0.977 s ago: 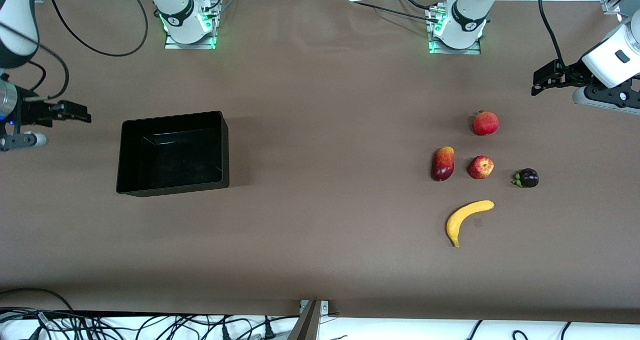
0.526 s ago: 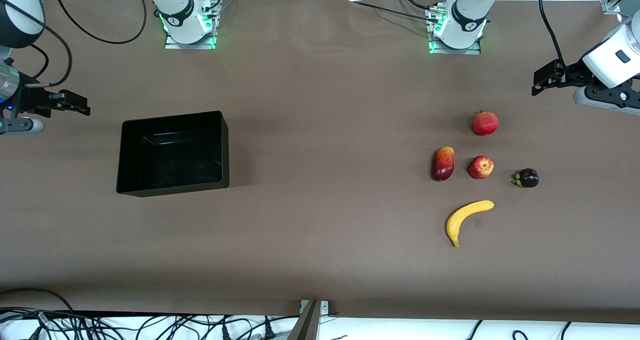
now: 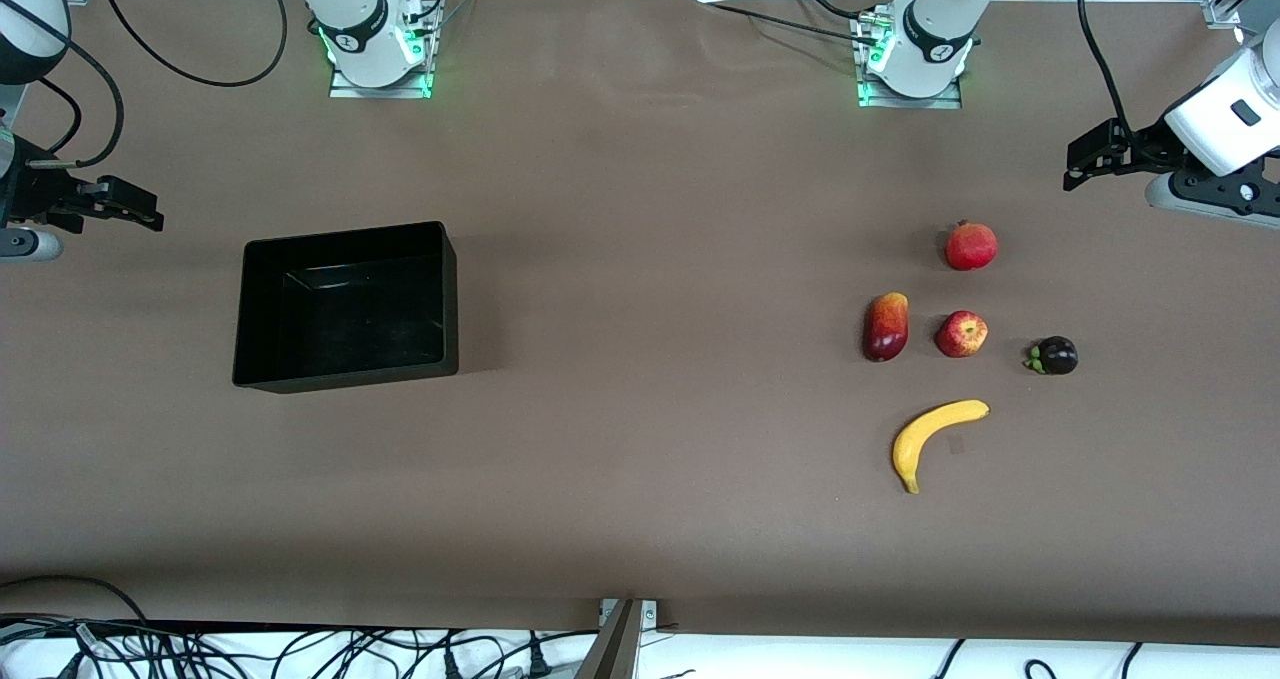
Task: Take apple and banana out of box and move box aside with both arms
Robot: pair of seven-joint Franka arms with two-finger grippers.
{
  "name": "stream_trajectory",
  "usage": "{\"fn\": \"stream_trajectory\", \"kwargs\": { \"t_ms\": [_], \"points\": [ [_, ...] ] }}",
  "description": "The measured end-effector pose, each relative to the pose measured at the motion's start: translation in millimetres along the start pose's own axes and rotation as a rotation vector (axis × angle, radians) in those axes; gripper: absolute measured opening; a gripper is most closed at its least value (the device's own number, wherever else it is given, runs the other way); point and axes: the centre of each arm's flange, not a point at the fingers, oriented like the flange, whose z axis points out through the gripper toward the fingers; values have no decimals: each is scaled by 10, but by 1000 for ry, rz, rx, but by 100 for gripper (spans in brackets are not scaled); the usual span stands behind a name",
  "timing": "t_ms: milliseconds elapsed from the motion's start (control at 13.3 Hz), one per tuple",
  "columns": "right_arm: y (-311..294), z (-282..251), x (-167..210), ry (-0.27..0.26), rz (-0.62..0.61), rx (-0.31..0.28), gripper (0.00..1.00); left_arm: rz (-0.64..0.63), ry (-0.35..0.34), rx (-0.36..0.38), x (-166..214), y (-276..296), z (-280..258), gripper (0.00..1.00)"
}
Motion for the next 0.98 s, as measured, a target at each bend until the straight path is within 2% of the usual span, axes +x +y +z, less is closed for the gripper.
{"fn": "stream_trajectory", "kwargs": {
  "t_ms": [150, 451, 977],
  "points": [
    [5, -155, 16, 27, 1, -5, 100, 0, 0, 0, 0, 0, 0, 100],
    [-3, -543, -15, 48, 4, -3, 100, 0, 0, 0, 0, 0, 0, 100],
    [-60, -736, -49, 48, 5, 20, 100, 0, 0, 0, 0, 0, 0, 100]
  ]
}}
